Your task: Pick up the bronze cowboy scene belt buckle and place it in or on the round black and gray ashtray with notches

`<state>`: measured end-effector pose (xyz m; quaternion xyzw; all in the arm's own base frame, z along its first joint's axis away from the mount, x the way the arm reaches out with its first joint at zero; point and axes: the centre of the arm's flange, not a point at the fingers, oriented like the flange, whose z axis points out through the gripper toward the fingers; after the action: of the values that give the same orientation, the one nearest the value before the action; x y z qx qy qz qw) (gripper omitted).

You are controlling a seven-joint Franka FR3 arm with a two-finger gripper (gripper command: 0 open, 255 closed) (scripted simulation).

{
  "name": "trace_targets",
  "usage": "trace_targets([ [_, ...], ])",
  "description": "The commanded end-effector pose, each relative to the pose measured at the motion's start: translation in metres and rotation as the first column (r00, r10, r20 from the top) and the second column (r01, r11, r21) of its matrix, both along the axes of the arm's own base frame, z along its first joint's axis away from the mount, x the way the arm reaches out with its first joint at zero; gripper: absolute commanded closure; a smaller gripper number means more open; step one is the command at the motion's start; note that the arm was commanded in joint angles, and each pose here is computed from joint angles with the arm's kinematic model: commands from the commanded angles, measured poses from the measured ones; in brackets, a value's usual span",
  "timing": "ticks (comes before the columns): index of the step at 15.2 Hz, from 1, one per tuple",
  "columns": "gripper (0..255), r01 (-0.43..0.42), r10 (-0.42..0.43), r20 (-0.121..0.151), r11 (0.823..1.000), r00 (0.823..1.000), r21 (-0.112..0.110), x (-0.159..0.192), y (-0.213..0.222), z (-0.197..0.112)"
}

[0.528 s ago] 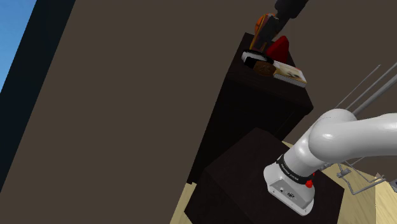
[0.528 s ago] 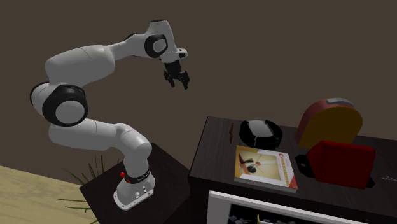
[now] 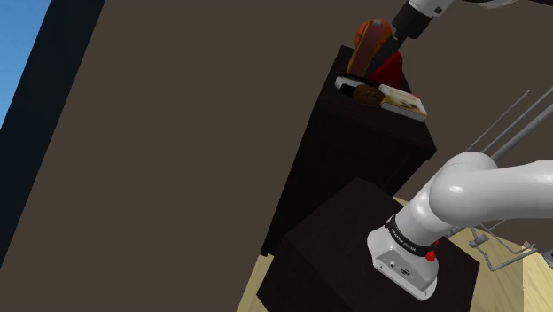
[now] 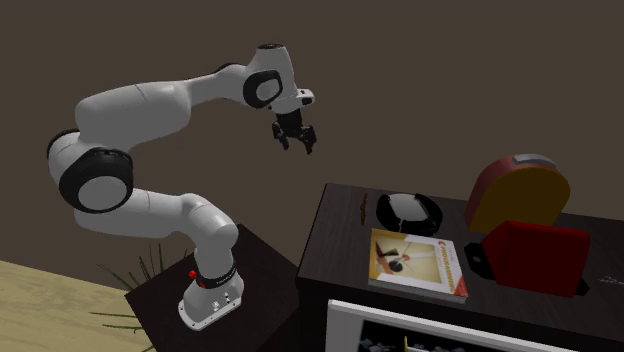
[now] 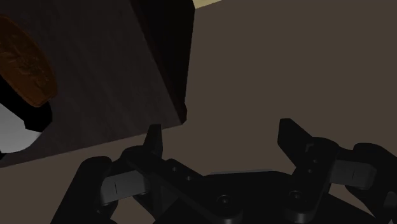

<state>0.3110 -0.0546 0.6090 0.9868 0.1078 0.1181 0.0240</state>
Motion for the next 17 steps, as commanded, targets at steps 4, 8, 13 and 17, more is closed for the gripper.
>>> trace_targets([
  [4,0,-0.066,0.066,0.013,0.997,0.998,0.026,0.002,-0.067,-0.025],
  [8,0,-0.116,0.115,0.025,0.992,0.993,0.047,0.007,-0.12,-0.046],
  [13,0,-0.179,0.177,0.041,0.981,0.983,0.072,0.018,-0.186,-0.073],
  [17,0,-0.229,0.225,0.055,0.969,0.973,0.091,0.03,-0.238,-0.096],
])
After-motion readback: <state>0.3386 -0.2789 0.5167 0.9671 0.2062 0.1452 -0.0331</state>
